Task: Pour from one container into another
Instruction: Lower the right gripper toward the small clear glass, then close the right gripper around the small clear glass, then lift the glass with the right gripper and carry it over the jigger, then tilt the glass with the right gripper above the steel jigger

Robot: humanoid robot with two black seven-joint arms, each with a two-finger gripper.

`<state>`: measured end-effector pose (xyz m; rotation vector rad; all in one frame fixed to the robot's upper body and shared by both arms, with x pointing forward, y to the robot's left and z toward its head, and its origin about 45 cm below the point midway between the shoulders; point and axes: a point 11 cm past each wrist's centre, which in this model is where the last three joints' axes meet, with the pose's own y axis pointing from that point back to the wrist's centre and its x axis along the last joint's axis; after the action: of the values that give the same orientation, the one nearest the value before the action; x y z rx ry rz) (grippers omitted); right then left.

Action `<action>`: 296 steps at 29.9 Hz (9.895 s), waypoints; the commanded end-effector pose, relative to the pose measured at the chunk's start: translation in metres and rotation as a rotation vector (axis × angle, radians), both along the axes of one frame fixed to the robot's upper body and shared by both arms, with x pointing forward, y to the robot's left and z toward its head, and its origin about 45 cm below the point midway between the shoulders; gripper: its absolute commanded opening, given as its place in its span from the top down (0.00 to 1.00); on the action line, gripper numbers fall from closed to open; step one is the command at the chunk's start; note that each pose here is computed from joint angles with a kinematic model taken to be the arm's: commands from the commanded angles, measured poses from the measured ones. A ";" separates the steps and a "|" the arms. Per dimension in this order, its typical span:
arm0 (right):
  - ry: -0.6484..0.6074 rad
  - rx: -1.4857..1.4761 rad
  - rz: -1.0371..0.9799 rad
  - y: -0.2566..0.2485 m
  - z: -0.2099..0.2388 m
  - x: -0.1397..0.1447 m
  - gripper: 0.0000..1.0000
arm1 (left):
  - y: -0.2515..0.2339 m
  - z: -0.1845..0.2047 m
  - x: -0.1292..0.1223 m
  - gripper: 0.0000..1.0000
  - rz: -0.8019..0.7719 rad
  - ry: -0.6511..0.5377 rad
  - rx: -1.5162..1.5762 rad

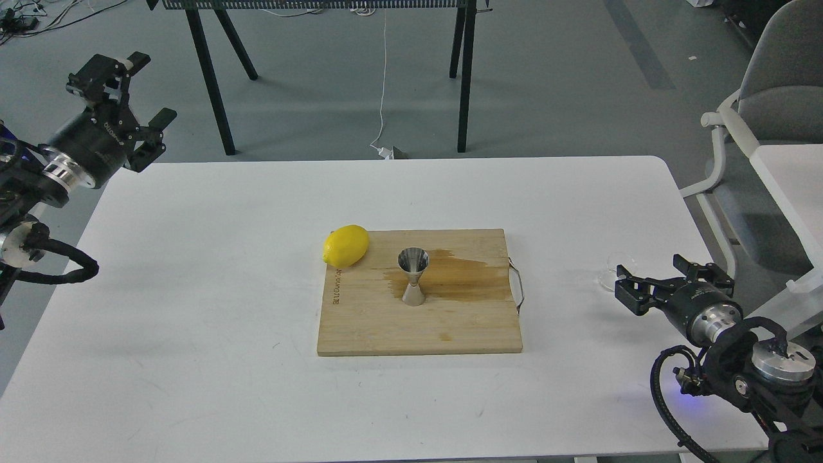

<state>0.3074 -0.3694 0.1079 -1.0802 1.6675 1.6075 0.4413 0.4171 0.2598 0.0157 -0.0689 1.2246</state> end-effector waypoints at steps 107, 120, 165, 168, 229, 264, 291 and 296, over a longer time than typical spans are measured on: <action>0.104 -0.051 -0.002 0.027 -0.047 0.027 0.28 | 0.008 -0.011 -0.006 0.00 0.030 0.021 -0.030; 0.108 -0.058 0.018 0.031 -0.049 0.025 0.35 | 0.009 -0.013 -0.007 0.00 0.034 0.024 -0.037; 0.065 -0.086 0.051 0.036 -0.044 0.028 0.49 | 0.012 -0.017 -0.009 0.00 0.046 0.034 -0.034; 0.063 -0.090 0.055 0.036 -0.044 0.028 0.49 | 0.012 -0.017 -0.009 0.00 0.046 0.034 -0.034; -0.179 -0.314 0.498 0.154 0.027 0.055 0.54 | 0.003 -0.022 -0.007 0.00 0.042 0.035 -0.078; -0.352 -0.594 0.927 0.253 0.078 0.072 0.54 | -0.003 -0.032 -0.009 0.00 0.041 0.051 -0.107; -0.389 -0.695 1.045 0.250 0.078 0.057 0.54 | -0.010 -0.036 -0.009 0.00 0.031 0.056 -0.118; -0.411 -0.727 1.061 0.252 0.080 0.055 0.54 | -0.013 -0.042 -0.008 0.00 0.038 0.066 -0.123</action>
<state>0.3629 -0.1175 0.1873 -2.7597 1.4528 1.1094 0.4329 0.4044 0.2209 -0.0533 0.0592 1.2565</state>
